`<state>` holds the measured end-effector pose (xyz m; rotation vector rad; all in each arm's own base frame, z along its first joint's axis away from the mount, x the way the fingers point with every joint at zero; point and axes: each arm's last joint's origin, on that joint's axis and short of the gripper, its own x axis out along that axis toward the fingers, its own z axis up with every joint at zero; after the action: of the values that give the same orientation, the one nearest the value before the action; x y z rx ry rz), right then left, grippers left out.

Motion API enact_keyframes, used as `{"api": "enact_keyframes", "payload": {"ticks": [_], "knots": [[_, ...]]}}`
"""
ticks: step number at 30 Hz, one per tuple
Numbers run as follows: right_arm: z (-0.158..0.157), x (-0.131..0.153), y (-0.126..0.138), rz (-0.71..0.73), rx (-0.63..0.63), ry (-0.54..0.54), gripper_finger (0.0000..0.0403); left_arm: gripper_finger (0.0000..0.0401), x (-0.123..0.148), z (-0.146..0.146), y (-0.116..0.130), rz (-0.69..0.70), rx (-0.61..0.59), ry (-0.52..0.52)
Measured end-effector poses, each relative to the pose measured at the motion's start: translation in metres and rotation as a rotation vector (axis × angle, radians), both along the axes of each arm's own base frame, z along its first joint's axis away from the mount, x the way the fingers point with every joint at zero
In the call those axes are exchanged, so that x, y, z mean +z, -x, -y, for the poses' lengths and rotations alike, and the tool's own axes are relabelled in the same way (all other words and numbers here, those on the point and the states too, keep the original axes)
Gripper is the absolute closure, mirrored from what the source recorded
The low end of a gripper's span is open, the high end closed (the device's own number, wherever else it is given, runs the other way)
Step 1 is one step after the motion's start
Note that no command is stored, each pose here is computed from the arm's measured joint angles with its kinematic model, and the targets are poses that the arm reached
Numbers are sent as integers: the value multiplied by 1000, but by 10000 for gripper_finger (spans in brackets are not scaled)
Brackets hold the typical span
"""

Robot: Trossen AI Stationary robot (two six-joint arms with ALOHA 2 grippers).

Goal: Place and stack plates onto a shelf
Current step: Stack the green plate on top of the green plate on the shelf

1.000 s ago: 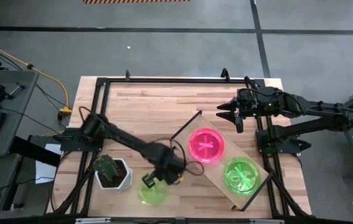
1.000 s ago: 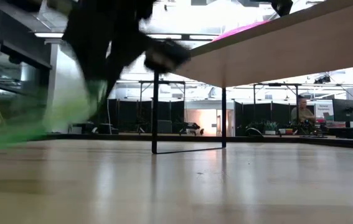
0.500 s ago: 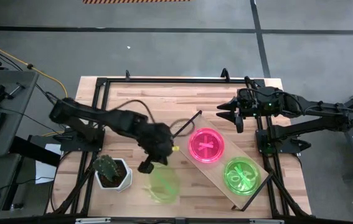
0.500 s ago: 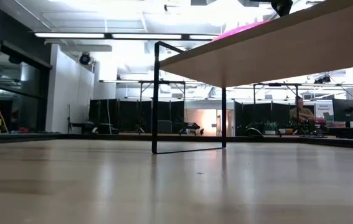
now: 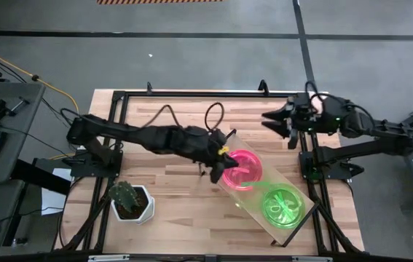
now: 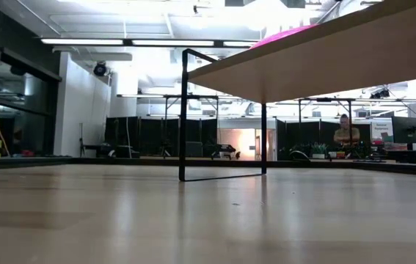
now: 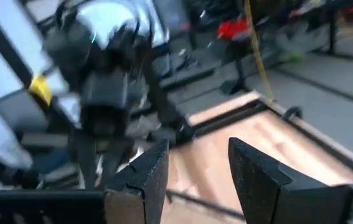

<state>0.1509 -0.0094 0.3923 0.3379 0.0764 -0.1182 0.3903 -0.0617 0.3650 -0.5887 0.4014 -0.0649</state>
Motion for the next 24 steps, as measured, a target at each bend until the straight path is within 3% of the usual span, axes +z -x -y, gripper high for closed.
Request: {"api": "enact_keyframes", "payload": {"ticks": [7,12,18,24], "knots": [[5,10,25,79,-220,23,252,401,-46,18,-38,0,125,-2],[5,9,28,74,-238,24,252,401,-76,25,-60,4,227,25],[6,5,25,29,-260,29,252,401,-71,40,-91,48,216,-10],[7,4,25,19,-290,32,252,401,-63,57,-111,16,202,-138]]}}
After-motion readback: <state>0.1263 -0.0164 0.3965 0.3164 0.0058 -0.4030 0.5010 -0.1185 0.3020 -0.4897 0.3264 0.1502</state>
